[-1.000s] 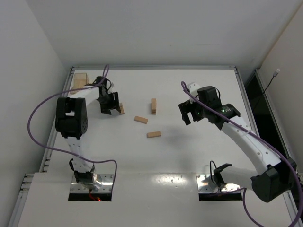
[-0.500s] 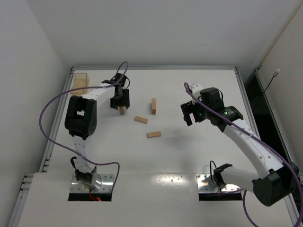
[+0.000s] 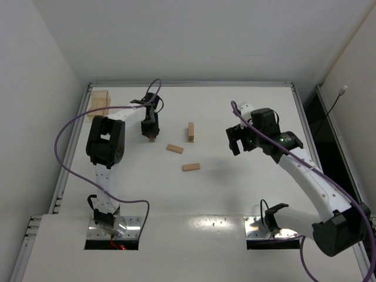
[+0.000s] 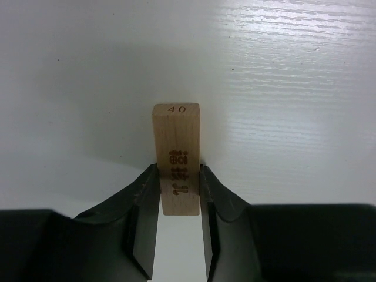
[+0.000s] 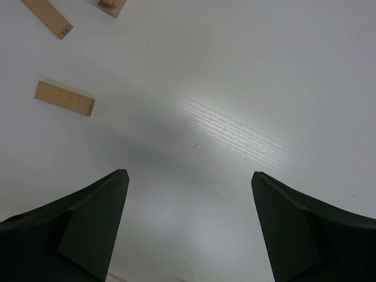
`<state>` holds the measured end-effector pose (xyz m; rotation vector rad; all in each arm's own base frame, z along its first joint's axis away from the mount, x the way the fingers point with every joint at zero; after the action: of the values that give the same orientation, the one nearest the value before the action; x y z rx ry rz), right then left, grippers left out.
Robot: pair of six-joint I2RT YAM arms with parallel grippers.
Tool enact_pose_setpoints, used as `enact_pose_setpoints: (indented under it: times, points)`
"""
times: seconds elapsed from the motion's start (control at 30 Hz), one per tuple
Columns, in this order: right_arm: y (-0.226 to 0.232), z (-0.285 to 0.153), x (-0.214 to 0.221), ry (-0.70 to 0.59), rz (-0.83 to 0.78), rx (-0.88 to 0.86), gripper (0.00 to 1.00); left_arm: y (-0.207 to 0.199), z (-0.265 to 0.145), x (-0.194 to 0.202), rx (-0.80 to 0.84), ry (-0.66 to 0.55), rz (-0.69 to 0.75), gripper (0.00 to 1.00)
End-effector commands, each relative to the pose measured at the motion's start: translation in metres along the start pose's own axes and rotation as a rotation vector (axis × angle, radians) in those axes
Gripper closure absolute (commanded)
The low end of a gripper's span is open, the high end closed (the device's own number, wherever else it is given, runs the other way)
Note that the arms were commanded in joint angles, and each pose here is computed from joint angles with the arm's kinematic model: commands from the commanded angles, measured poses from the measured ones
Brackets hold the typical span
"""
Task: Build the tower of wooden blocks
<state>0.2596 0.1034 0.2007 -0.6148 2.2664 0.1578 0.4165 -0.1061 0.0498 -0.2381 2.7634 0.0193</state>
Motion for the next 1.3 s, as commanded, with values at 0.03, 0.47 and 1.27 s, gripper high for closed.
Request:
enact_pose_setpoints:
  times: [0.03, 0.47, 1.27]
  points:
    - [0.000, 0.002, -0.010, -0.035, 0.011, -0.013, 0.17, 0.002, -0.006, 0.009, 0.011, 0.010, -0.018, 1.00]
    - [0.002, 0.000, -0.015, -0.064, 0.064, -0.022, 0.17, -0.094, -0.163, -0.003, 0.251, -0.213, 0.090, 1.00]
    - [-0.002, 0.001, 0.000, -0.036, 0.135, -0.033, 0.17, -0.188, -0.123, 0.023, 0.217, -0.197, 0.185, 1.00]
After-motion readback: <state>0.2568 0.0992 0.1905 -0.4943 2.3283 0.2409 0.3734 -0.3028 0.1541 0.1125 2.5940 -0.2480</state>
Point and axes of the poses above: each gripper's point midway between its finger pads, its own z axis out along the fingers, its own y axis along the line the jaws close on, x = y × z, the point moved 4 cm from there along -z, back along the fingers, and after that the axes turned 3 degrees about -z, right-handed, at the moved point
